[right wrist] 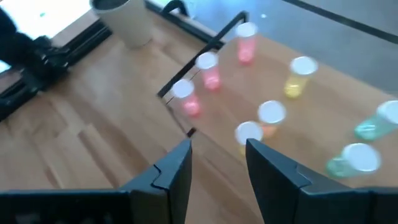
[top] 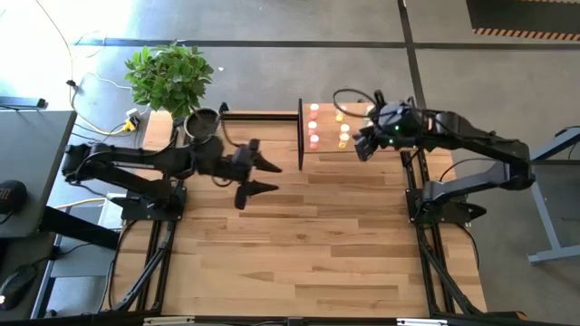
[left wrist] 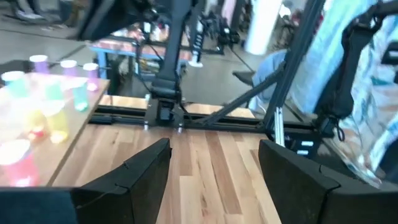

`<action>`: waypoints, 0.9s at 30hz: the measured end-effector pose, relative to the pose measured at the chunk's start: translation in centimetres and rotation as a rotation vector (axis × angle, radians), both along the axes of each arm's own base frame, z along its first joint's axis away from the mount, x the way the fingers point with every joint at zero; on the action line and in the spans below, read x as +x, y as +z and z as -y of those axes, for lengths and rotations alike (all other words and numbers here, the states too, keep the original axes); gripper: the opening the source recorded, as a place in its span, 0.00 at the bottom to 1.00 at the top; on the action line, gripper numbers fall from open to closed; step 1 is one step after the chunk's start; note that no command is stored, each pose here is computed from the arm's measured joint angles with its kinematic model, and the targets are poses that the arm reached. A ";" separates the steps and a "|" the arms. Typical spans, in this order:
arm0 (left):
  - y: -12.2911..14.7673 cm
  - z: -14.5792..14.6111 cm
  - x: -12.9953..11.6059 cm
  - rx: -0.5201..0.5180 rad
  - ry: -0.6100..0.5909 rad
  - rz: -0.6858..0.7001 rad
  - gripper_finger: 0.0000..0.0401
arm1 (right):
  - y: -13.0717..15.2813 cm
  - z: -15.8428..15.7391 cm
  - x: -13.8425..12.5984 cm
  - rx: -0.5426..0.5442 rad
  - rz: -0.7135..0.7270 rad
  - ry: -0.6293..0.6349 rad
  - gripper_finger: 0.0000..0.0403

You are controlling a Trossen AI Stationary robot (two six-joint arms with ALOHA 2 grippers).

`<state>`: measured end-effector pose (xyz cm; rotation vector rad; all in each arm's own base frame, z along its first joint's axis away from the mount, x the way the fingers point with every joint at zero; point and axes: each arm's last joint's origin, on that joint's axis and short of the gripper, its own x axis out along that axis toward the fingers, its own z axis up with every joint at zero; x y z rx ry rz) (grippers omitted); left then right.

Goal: Pick and place medicine bottles onto shelf by color
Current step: Return to Home Position

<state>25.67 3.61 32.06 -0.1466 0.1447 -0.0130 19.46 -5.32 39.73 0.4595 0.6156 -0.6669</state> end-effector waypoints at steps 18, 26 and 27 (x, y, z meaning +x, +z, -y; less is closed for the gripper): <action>-7.9 1.9 -11.4 -0.081 0.139 0.158 0.59 | -0.6 -1.9 0.5 -0.030 0.080 0.111 0.35; -11.6 1.9 -13.6 -0.125 0.161 0.178 0.59 | 1.6 -2.9 -2.8 -0.081 0.242 0.146 0.35; -12.0 1.9 -13.7 -0.137 0.163 0.176 0.59 | 1.5 -3.1 -3.1 -0.097 0.266 0.154 0.35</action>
